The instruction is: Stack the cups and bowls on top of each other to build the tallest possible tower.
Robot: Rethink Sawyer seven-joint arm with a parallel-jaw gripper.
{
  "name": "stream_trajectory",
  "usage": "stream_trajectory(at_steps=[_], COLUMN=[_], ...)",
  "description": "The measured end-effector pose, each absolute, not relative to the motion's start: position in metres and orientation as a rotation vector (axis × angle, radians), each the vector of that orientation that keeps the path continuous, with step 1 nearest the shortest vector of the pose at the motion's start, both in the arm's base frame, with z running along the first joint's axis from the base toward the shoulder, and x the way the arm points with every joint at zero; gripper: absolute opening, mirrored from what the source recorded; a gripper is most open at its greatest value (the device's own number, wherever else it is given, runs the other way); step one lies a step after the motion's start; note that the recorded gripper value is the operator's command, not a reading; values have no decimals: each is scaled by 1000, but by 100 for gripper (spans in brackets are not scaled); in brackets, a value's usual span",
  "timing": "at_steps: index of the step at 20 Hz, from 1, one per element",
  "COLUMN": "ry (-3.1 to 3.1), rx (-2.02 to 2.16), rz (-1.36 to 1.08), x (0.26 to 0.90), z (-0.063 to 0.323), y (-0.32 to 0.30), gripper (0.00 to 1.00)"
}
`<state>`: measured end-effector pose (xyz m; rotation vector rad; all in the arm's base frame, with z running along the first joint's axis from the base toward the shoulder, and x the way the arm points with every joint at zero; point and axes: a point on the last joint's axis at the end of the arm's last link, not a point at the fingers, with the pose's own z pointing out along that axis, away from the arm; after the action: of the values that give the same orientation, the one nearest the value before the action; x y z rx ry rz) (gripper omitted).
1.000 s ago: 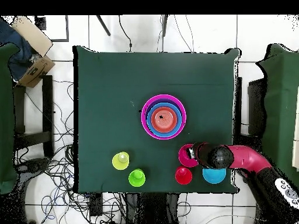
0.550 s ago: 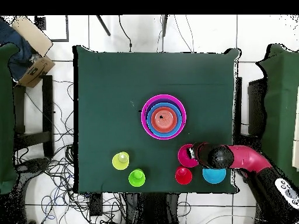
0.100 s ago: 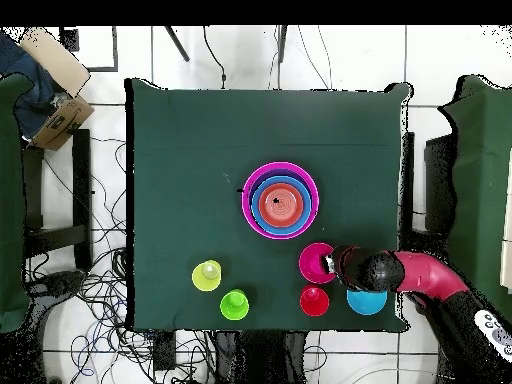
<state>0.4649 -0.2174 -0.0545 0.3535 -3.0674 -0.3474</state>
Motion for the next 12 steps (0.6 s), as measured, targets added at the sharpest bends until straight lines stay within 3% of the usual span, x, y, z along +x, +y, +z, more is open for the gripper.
stream_trajectory(at_steps=[8,12], ry=[-3069,-3015], rx=[353,325], rz=[-332,-309], x=[470,482], z=[-47,-19], y=[-221,-225], gripper=[0,0])
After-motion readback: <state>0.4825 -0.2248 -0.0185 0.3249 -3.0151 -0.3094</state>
